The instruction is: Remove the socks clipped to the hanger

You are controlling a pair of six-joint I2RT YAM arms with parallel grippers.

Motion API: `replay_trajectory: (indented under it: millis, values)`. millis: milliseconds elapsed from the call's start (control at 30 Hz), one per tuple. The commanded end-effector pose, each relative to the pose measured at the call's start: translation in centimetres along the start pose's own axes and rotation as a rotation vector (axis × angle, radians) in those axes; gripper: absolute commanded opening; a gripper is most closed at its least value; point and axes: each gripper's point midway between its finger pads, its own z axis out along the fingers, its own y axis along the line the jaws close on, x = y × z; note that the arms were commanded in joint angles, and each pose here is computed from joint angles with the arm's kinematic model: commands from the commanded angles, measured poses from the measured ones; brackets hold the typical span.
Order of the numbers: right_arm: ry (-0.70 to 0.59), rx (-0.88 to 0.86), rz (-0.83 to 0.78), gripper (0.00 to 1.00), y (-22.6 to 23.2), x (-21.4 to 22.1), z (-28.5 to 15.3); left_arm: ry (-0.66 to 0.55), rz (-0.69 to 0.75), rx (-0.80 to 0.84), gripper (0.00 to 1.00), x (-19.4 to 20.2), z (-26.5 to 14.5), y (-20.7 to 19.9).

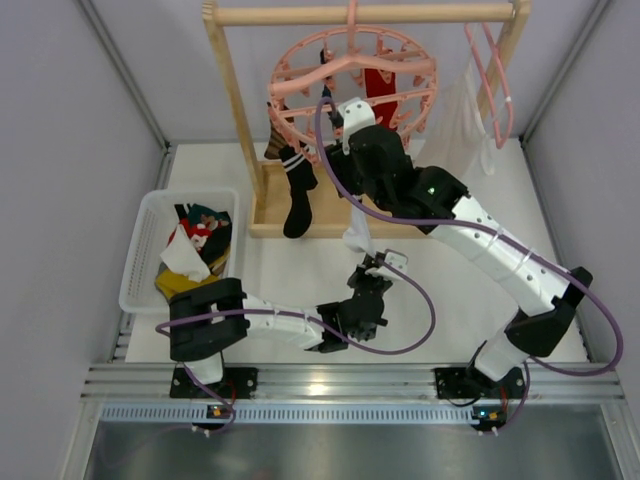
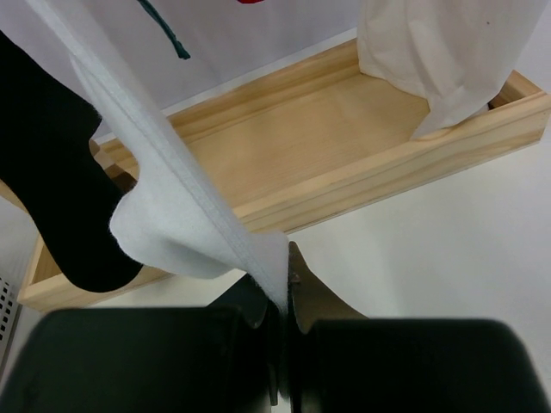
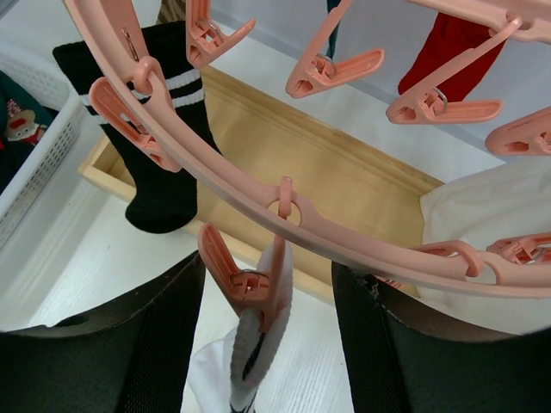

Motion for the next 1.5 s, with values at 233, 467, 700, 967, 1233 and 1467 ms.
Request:
replay_trajectory:
  millis: [233,467,700,967,1233,1467]
  values:
    - [-0.119,-0.006,0.052,0.54,0.3,-4.0,-0.5,-0.032,-0.059,-0.002,0.00,-1.8,0.0,-0.5]
    - [-0.127,0.012,0.053,0.37,0.0,-4.2,-0.4,-0.028,-0.046,0.000,0.00,-1.4,0.0,-0.6]
    - [-0.134,0.025,0.060,0.18,-0.5,-4.3,-0.8,-0.025,-0.067,-0.006,0.00,-1.2,-0.2,-0.1]
    - [-0.132,-0.004,0.090,0.60,-1.5,-3.3,-1.7,0.001,-0.090,-0.063,0.00,-1.5,-0.8,3.6]
    - [-0.140,-0.083,0.122,0.84,-1.7,-2.0,-3.8,0.110,-0.229,-0.160,0.00,-2.6,-1.0,12.9]
    - [-0.205,-0.178,0.189,0.99,-2.1,-0.7,-8.2,0.253,-0.373,-0.349,0.00,-1.8,-0.1,23.0]
